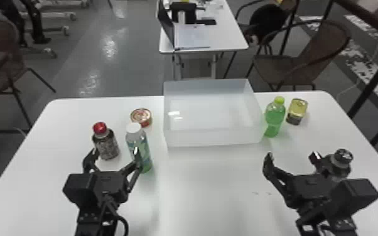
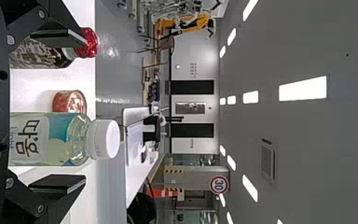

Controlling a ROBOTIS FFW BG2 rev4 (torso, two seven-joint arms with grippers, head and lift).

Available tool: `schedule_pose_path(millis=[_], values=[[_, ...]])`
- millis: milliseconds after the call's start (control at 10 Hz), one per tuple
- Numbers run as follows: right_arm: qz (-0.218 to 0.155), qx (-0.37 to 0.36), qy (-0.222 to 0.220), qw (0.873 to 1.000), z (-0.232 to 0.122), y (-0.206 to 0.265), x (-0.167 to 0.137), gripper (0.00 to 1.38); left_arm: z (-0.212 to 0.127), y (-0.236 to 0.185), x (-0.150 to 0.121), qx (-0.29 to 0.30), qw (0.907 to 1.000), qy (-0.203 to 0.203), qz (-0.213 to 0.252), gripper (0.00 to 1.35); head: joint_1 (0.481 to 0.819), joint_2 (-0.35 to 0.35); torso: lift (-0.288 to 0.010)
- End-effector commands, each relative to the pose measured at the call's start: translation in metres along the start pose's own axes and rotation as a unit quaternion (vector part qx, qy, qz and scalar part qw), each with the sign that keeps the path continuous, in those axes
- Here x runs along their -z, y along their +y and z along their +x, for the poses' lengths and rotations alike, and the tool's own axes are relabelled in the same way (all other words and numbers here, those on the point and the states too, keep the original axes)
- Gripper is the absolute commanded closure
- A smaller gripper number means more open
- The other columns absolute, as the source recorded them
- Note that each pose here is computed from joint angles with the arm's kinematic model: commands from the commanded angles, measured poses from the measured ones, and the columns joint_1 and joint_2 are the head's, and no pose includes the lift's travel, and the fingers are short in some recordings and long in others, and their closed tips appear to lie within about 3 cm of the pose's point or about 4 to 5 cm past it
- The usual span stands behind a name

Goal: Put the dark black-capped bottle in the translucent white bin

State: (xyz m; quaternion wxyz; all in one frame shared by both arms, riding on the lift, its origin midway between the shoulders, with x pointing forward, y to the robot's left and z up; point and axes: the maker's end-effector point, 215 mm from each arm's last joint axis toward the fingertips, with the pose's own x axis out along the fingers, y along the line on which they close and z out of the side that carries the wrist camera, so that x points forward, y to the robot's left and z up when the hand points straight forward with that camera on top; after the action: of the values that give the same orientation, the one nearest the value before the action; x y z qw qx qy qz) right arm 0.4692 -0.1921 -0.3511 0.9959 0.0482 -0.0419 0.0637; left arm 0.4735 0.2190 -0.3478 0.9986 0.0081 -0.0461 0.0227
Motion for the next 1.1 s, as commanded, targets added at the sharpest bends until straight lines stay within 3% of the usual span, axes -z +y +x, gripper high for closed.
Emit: schedule_pose_path(millis=[0, 500, 700, 800, 1000], values=[[0.001, 0.001, 0.005, 1.0, 0.0, 0.0, 0.002, 0.09, 0.0, 0.002, 0.004, -0.001, 1.0, 0.007, 0.002, 0.25, 0.695, 0.032, -0.094], [0.003, 0.02, 0.018, 1.0, -0.001, -0.008, 0.006, 0.09, -0.002, 0.001, 0.011, 0.003, 0.9998, 0.018, 0.004, 0.25, 0.695, 0.026, -0.094], [-0.006, 0.04, 0.01, 0.999, -0.007, -0.014, -0.006, 0.09, -0.002, 0.001, 0.01, 0.003, 0.9998, 0.017, 0.003, 0.25, 0.695, 0.023, -0.094], [-0.025, 0.098, 0.008, 0.995, -0.024, -0.032, -0.013, 0.08, -0.002, 0.001, 0.01, 0.003, 0.9998, 0.017, 0.004, 0.25, 0.695, 0.019, -0.094], [0.0, 0.206, 0.015, 0.978, -0.063, -0.075, 0.005, 0.08, -0.004, 0.002, 0.011, 0.001, 0.9998, 0.018, 0.003, 0.25, 0.695, -0.029, -0.094]])
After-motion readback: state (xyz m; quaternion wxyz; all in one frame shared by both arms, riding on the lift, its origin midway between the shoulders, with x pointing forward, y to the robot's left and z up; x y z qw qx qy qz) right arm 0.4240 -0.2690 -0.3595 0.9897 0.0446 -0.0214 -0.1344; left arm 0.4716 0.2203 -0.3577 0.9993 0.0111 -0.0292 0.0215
